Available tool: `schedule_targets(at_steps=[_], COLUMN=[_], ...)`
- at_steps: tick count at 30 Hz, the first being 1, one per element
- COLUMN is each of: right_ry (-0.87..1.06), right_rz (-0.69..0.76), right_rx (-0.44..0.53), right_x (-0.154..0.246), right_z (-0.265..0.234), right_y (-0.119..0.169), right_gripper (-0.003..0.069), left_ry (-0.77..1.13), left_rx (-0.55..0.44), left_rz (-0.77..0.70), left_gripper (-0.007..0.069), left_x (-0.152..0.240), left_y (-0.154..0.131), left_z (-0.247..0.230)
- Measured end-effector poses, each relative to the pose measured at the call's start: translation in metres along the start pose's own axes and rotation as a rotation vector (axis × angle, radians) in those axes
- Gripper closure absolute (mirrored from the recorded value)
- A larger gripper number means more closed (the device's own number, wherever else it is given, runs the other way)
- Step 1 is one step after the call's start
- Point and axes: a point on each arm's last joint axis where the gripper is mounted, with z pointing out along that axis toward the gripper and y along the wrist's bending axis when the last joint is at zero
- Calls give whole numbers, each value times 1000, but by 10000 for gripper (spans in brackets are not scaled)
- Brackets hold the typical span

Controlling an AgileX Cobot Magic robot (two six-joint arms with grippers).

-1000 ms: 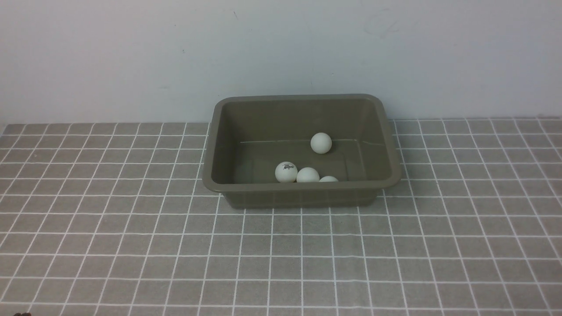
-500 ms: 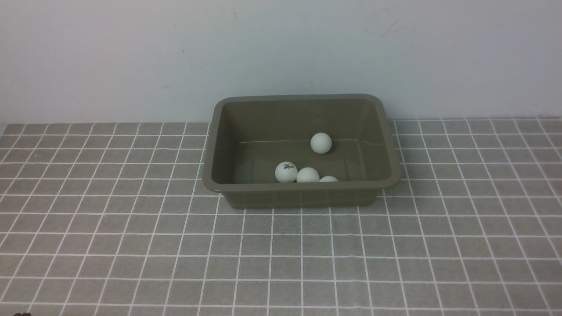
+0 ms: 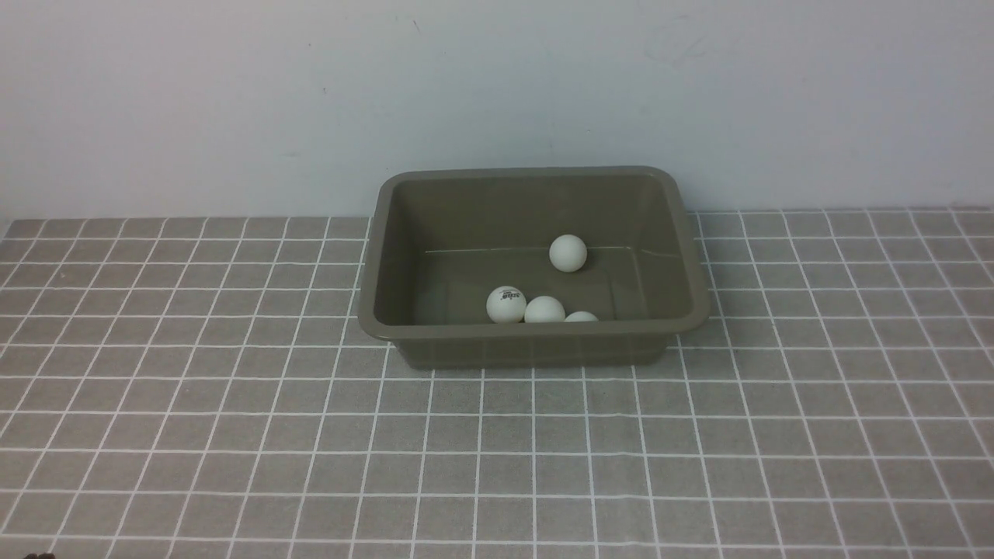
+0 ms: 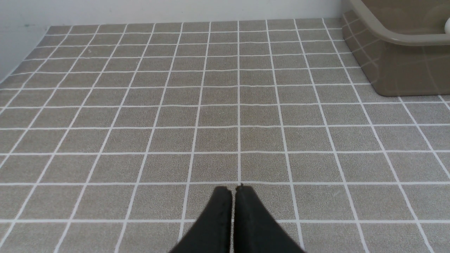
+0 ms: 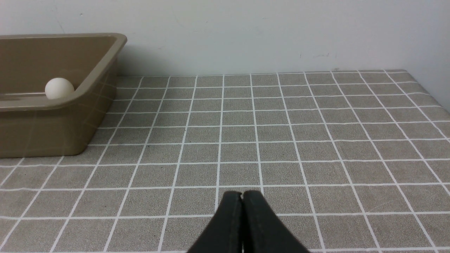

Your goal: Put the table tennis balls into the box on the grey coffee tablecloth.

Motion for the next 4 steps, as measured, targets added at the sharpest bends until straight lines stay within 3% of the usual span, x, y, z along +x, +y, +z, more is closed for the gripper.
schedule_targets(at_steps=[4], right_ry=[0], right_rz=[0], right_rx=[0], right_x=[0], right_z=[0], right_y=[0], right_gripper=[673], left_ry=[0], left_rx=[0], left_rz=[0], left_gripper=[630], left_x=[0], left_y=[0], left_z=[0])
